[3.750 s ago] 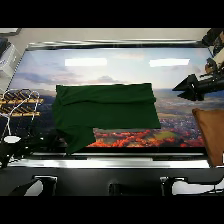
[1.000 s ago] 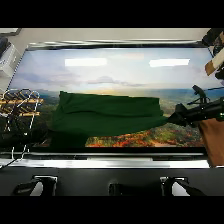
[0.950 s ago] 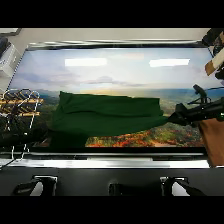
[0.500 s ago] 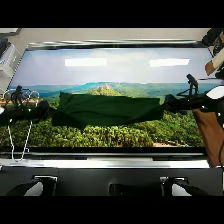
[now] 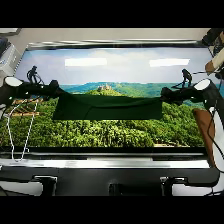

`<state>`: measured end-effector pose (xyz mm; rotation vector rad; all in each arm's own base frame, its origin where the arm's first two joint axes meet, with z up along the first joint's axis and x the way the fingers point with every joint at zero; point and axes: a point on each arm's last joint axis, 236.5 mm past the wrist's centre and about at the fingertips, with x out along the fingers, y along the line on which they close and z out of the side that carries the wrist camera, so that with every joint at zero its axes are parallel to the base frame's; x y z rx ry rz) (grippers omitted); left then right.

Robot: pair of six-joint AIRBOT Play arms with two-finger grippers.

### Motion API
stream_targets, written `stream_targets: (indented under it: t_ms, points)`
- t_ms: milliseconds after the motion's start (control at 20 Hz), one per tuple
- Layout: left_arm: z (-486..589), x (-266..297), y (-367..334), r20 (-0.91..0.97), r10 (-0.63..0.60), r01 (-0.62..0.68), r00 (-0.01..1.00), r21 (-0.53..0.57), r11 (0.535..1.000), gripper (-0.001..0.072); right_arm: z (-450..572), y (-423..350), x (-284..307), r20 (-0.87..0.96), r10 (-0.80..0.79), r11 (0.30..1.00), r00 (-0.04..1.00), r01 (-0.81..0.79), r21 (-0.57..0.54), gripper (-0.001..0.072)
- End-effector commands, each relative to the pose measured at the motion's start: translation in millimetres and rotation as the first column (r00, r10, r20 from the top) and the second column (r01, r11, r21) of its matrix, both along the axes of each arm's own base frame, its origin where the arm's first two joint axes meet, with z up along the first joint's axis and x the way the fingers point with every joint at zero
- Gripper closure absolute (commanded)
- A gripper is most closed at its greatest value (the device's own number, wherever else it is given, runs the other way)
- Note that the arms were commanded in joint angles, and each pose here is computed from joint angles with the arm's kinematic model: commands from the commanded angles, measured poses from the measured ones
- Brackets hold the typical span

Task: Fold the clothes and pants, and hang the long-sleeved shirts on hangers.

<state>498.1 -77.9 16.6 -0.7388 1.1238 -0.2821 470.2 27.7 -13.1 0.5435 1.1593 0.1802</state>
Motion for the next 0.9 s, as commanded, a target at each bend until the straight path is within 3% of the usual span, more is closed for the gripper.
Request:
stream_targets:
  t_ms: [0, 200, 250, 350, 450, 500, 600, 750, 850]
  points:
    - [-19, 33, -8, -0.003, -0.018, 0.018, 1.0, 0.007, 1.0, 0.0692, -14, -2, 19, -0.001, -0.016, 1.0, 1.0, 0.016, -0.001, 0.0683]
    - [-66, 32, -9, -0.092, -0.018, 0.02, 0.996, 0.018, 1.0, 0.0689, -45, 8, 18, -0.059, 0.0, 1.0, 0.998, 0.0, 0.007, 0.0675]
    - [-70, 32, -8, -0.099, -0.017, 0.019, 0.995, 0.019, 1.0, 0.0624, -48, 7, 17, -0.079, -0.028, 0.999, 0.996, 0.03, 0.018, 0.0564]
    - [-66, 32, 0, -0.098, -0.011, 0.017, 0.995, 0.062, 0.998, 0.0274, -41, -6, 10, -0.145, -0.098, 0.993, 0.985, 0.106, 0.053, 0.0312]
    - [-53, 27, 14, -0.097, -0.041, 0.056, 0.994, 0.154, 0.987, 0.024, -24, -25, -5, -0.223, -0.1, 0.987, 0.97, 0.125, 0.1, 0.0272]
    - [-44, 24, 21, -0.098, -0.066, 0.085, 0.993, 0.202, 0.976, 0.0202, -17, -37, -12, -0.25, -0.1, 0.985, 0.963, 0.132, 0.114, 0.0193]
    - [-18, 15, 41, -0.11, -0.076, 0.106, 0.991, 0.309, 0.945, 0.0149, -15, -59, -21, -0.28, -0.126, 0.975, 0.952, 0.172, 0.143, 0.0112]
    - [23, 3, 54, -0.079, -0.097, 0.121, 0.992, 0.411, 0.904, 0.0149, -26, -69, -26, -0.313, -0.106, 0.945, 0.944, 0.193, 0.263, 0.0053]
    - [46, -2, 56, -0.045, -0.094, 0.104, 0.995, 0.454, 0.885, 0.0149, -35, -57, -30, -0.337, -0.036, 0.921, 0.941, 0.162, 0.355, 0.0053]
